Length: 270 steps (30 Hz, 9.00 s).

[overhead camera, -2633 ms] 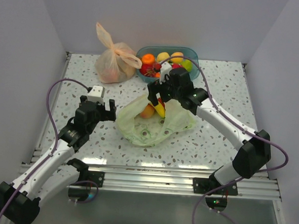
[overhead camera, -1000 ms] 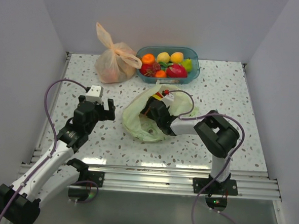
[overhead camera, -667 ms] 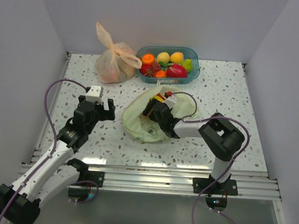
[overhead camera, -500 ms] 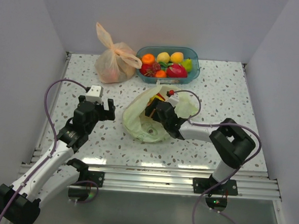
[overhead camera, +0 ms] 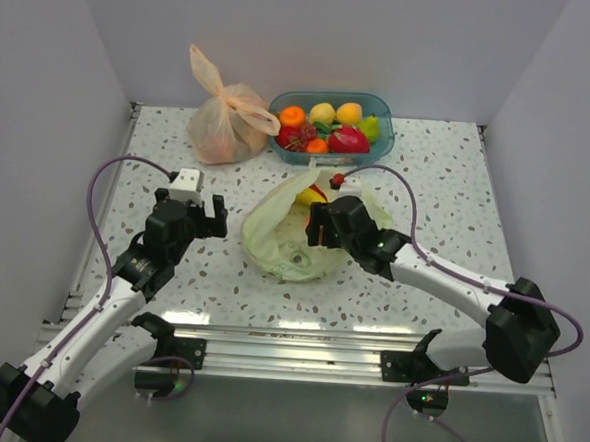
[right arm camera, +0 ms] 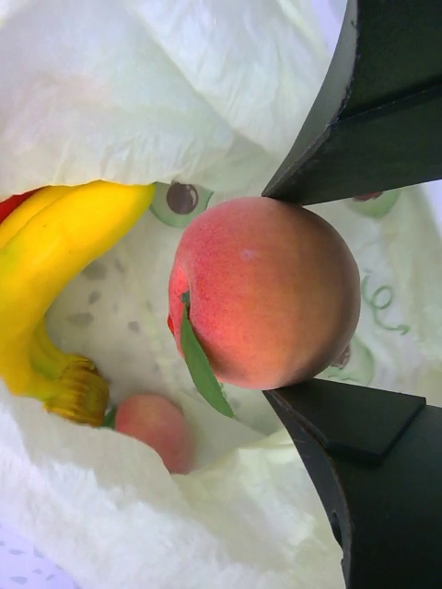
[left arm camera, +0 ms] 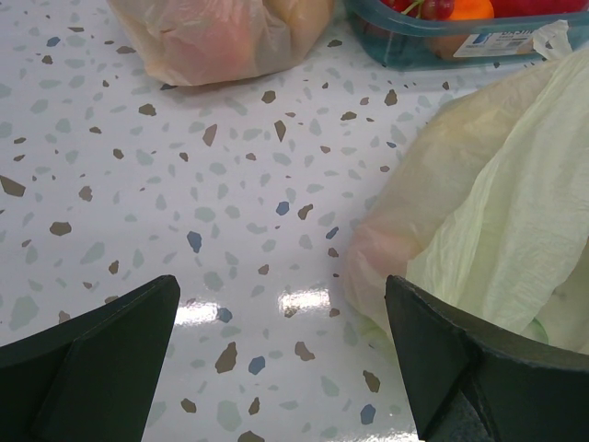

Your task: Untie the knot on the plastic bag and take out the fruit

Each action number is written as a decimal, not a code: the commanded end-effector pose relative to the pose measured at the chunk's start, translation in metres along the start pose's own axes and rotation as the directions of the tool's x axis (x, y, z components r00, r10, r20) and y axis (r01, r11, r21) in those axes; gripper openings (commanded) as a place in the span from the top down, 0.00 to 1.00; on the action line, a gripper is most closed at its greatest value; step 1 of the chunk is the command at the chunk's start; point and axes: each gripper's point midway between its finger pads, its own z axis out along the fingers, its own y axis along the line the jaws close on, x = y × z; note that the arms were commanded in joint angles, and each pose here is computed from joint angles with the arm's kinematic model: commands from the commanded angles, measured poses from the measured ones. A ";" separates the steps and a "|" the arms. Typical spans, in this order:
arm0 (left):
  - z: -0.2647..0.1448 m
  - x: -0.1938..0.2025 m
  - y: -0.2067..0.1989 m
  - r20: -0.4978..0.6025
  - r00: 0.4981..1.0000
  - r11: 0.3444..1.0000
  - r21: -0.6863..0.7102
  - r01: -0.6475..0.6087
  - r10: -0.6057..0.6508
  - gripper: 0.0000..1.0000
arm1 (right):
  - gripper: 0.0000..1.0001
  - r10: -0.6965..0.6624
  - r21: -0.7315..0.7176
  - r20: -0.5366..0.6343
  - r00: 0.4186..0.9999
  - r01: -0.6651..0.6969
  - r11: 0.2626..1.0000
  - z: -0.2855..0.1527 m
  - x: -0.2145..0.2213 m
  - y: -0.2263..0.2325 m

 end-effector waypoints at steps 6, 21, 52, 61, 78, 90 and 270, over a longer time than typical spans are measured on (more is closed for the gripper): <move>0.000 -0.018 -0.004 0.054 0.999 1.000 0.022 -0.004 0.003 0.00 | 0.96 -0.340 0.074 0.136 0.931 0.332 0.940 -0.060 -0.132 0.003; 0.001 -0.018 -0.005 0.053 0.999 1.000 0.028 -0.005 0.003 0.00 | 0.93 -0.203 0.067 0.313 0.928 0.192 0.979 0.091 -0.290 -0.044; 0.001 -0.019 -0.005 0.052 0.999 1.000 0.030 -0.009 0.008 0.00 | 0.03 -0.365 -0.058 0.249 0.897 0.390 0.919 0.067 -0.260 -0.034; 0.000 -0.019 -0.007 0.052 0.999 0.999 0.039 -0.005 0.003 0.00 | 0.20 -0.529 -0.168 0.076 0.845 0.534 0.828 0.005 -0.146 -0.015; 0.002 -0.015 -0.009 0.040 0.999 0.999 0.051 -0.013 0.011 0.00 | 0.40 -0.568 -0.267 -0.070 0.820 0.533 0.803 0.083 -0.079 -0.012; 0.006 -0.011 -0.017 0.023 0.999 0.996 0.091 -0.025 0.023 0.00 | 0.42 -0.555 -0.381 -0.098 0.826 0.484 0.788 0.114 -0.042 0.023; 0.033 0.039 -0.078 -0.164 0.976 0.956 0.276 -0.094 0.144 1.00 | 0.01 -0.558 -0.081 -0.074 0.826 0.553 0.829 0.160 -0.020 0.031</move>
